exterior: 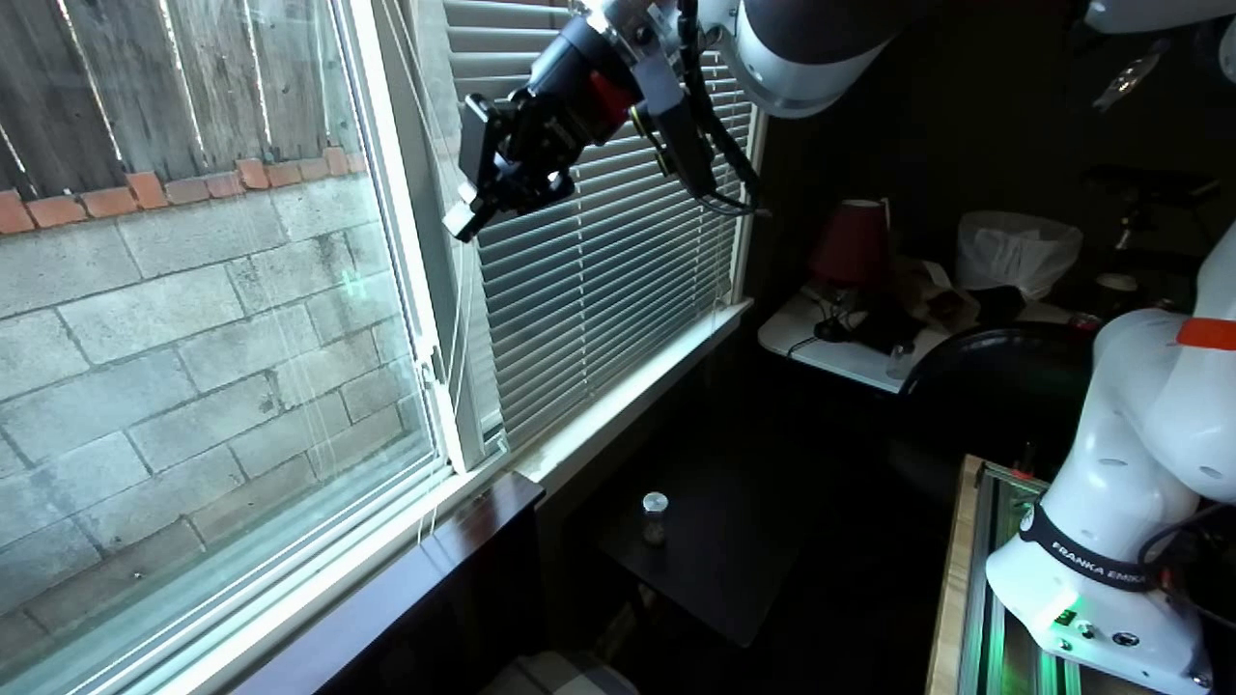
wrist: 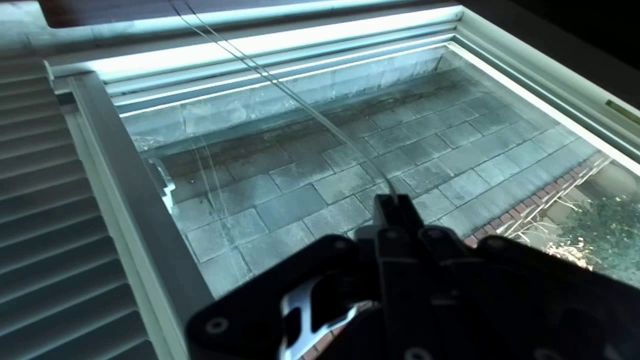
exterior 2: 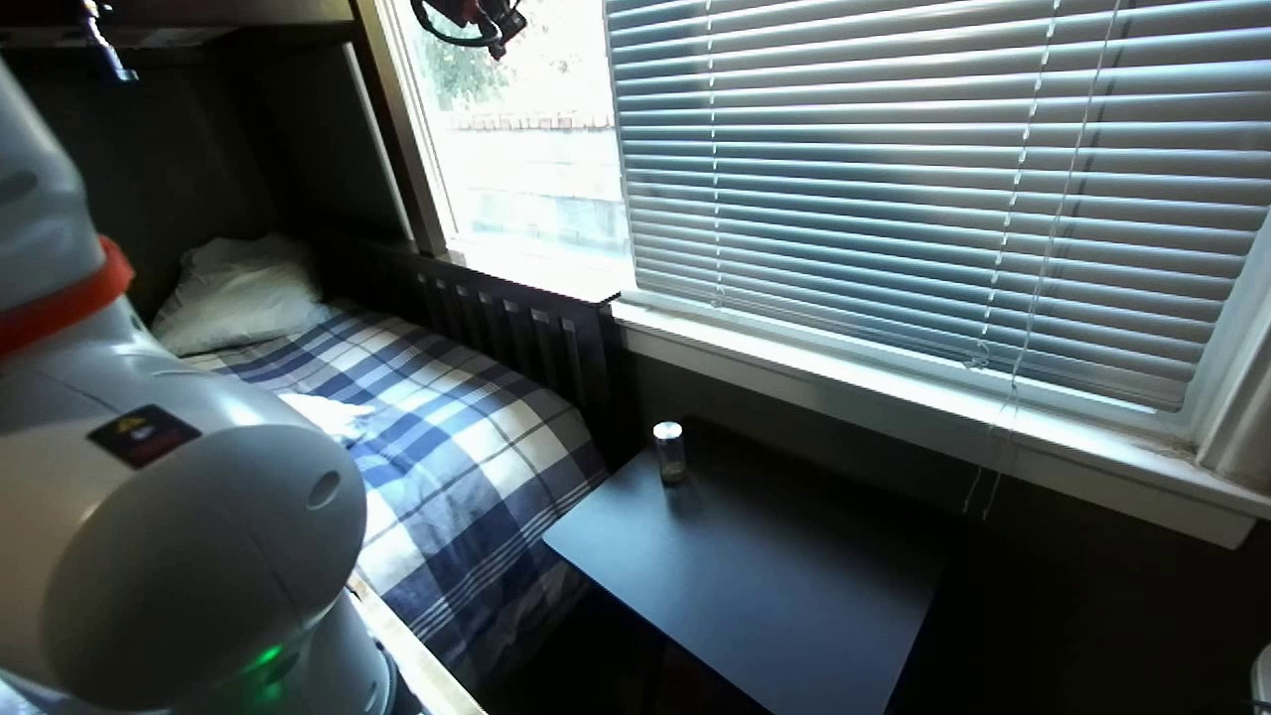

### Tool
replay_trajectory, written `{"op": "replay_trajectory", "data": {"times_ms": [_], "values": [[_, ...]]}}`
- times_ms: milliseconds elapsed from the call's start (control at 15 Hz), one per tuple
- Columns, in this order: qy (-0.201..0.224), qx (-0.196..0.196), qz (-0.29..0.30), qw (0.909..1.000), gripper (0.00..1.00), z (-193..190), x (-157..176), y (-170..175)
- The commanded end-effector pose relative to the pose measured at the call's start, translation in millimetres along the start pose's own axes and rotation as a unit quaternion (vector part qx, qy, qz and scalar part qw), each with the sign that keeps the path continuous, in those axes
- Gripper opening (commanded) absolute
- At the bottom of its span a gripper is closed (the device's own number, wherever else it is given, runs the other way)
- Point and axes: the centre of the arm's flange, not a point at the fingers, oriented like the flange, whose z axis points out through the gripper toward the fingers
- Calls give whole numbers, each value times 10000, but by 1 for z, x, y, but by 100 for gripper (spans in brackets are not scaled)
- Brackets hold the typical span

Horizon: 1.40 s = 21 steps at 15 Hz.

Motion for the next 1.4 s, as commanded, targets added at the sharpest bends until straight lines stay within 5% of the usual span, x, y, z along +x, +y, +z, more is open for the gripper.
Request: {"op": "replay_trajectory", "data": {"times_ms": [0,467,867,933,1000,1333], "values": [[-647,-474,228,9965,0,7,-48,52],[-74,-1021,-441,9938,0,-17,-14,56],[171,-1036,-1001,9894,0,-17,3,42],[203,-952,-1076,9894,27,-15,5,37],[217,-874,-1122,9896,28,-14,6,34],[225,-749,-1402,9870,63,-19,12,14]]}}
